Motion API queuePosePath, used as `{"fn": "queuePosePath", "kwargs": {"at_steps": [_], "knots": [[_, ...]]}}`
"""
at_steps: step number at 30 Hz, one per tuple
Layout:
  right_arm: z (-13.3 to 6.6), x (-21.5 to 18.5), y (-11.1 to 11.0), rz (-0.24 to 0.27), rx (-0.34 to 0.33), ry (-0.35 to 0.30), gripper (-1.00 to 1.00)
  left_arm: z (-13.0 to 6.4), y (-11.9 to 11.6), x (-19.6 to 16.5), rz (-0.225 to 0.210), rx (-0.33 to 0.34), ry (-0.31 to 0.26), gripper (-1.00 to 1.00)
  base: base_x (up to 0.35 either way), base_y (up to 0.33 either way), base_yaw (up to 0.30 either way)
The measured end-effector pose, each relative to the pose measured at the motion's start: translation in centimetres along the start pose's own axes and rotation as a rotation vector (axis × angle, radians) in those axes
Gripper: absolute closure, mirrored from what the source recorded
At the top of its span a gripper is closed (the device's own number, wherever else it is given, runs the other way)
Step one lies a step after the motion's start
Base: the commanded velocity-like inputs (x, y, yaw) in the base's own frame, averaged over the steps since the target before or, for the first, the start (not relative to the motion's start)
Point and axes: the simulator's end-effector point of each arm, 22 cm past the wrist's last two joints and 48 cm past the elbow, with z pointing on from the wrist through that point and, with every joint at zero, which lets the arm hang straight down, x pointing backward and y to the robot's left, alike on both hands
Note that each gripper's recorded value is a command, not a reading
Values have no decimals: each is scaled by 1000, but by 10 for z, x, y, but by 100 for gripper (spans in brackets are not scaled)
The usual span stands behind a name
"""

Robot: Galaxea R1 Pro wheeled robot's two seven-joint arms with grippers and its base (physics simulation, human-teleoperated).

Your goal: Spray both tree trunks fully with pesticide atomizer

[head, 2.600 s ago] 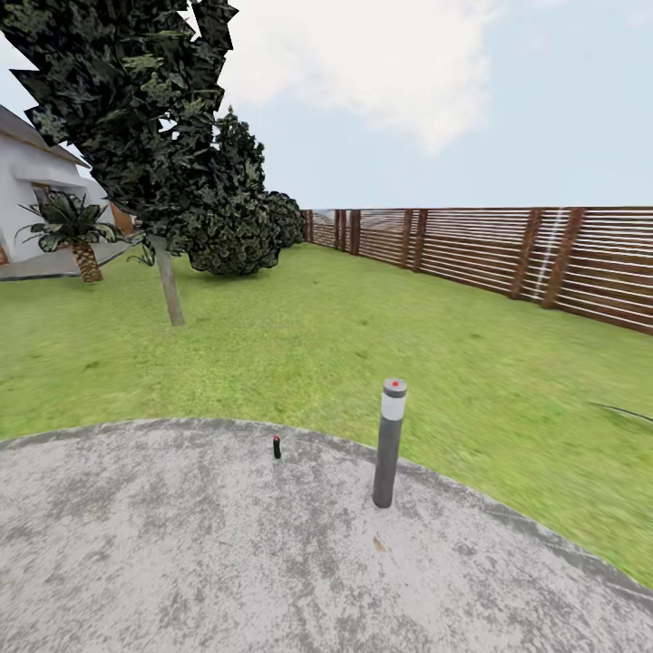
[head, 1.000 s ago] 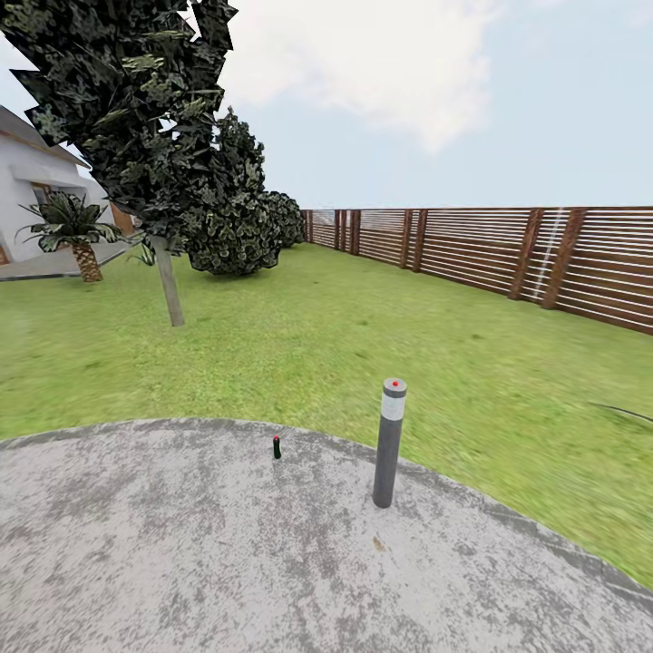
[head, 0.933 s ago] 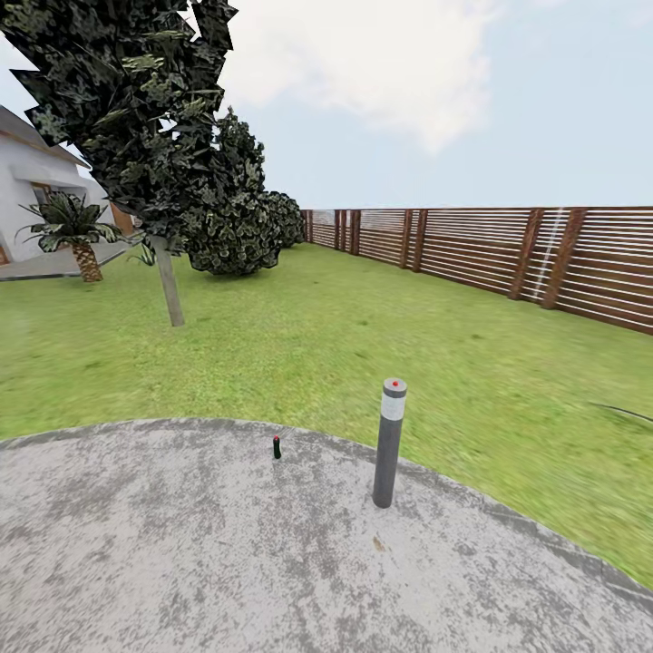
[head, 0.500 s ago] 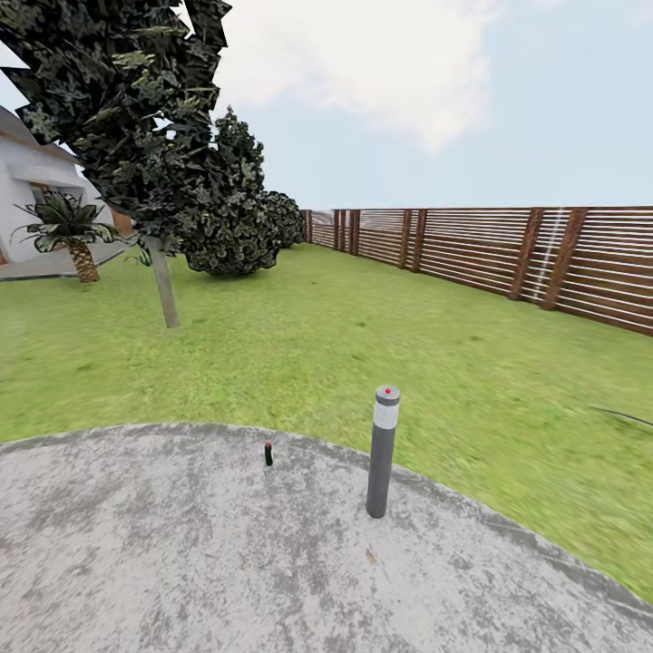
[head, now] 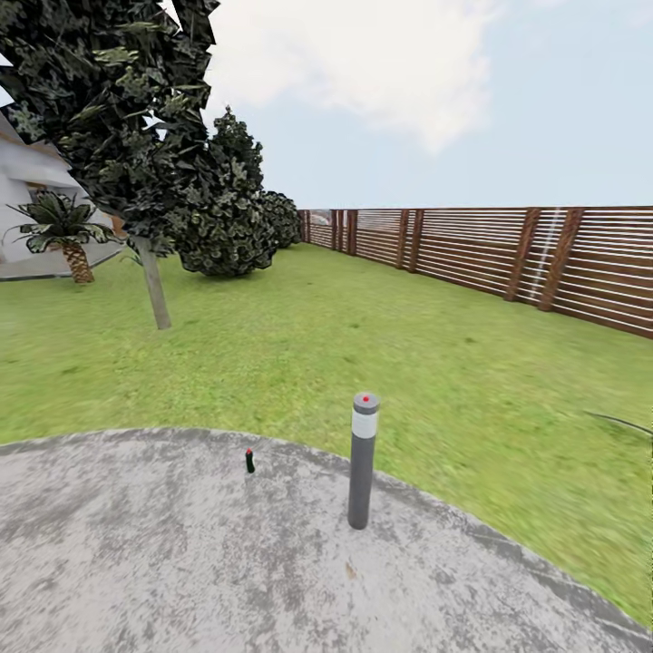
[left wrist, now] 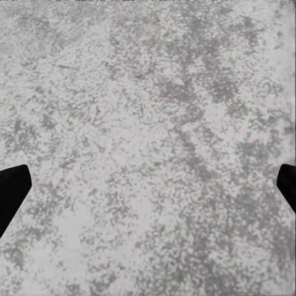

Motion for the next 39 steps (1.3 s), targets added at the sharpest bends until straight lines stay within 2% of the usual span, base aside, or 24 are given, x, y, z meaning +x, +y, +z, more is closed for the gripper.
{"fn": "queuePosePath", "kwargs": {"at_steps": [22, 39], "knots": [[0, 1, 1, 2, 0, 2, -100, 0, 3, 1, -1, -6, 1, -100, 96, -286, -240], [0, 1, 1, 2, 1, 2, -100, 0, 4, 1, -3, -8, 1, -100, 124, -286, -20]]}}
